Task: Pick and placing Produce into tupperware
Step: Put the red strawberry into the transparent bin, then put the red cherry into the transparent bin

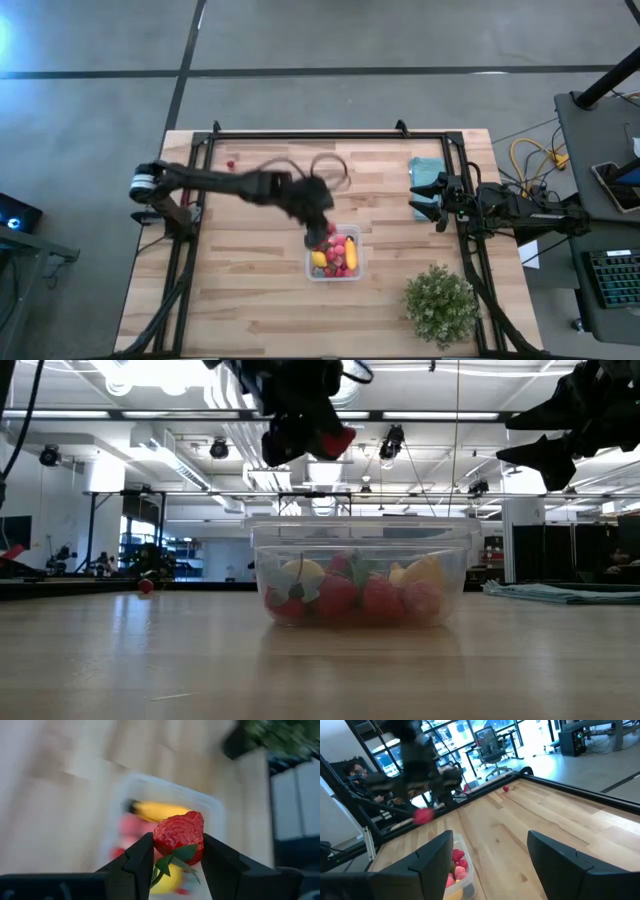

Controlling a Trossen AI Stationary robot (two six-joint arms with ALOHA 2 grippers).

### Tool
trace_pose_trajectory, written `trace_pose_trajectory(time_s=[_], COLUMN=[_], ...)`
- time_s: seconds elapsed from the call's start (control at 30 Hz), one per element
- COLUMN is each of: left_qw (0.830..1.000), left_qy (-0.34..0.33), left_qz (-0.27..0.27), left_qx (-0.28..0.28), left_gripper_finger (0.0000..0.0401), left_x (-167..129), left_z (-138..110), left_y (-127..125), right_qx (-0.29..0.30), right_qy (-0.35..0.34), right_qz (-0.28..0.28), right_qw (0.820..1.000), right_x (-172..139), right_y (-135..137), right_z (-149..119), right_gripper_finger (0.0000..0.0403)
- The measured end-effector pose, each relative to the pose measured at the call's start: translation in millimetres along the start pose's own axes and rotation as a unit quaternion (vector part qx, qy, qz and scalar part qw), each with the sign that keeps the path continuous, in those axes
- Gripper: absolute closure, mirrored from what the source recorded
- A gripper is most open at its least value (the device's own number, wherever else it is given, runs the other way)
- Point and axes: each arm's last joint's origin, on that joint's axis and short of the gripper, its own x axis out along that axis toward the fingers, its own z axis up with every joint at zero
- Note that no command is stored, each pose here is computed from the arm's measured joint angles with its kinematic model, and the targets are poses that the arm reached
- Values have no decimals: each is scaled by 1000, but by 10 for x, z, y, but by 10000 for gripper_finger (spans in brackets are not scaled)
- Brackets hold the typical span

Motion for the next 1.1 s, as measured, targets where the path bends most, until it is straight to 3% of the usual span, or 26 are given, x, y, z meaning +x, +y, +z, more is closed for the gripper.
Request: trace_pose_trajectory(time_s=[0.13,0.27,0.4,0.57,0.7,0.8,0.97,1.1], left_qw=[998,995,986,981,976,962,912,878], left_qy=[44,52,44,40,34,51,124,159], left_qz=[-15,36,36,39,58,139,304,354], left_qx=[-30,-79,-154,-185,-205,-228,-246,-279], left_gripper_finger=[274,267,228,163,134,131,130,130], left_x=[250,516,667,673,536,320,-193,-568], left_z=[-186,-334,-353,-326,-259,-251,-334,-389], left_y=[-274,-389,-414,-388,-294,-117,336,791], right_qx=[0,0,0,0,0,0,0,0], right_qy=[0,0,0,0,0,0,0,0], right_qz=[0,0,0,0,0,0,0,1], right_qw=[1000,1000,1000,1000,1000,1000,1000,1000], right_x=[0,0,0,0,0,0,-1,0], right_y=[0,0,0,0,0,0,0,0], right_z=[0,0,0,0,1,1,0,1], right_gripper_finger=[155,151,153,156,151,149,153,156])
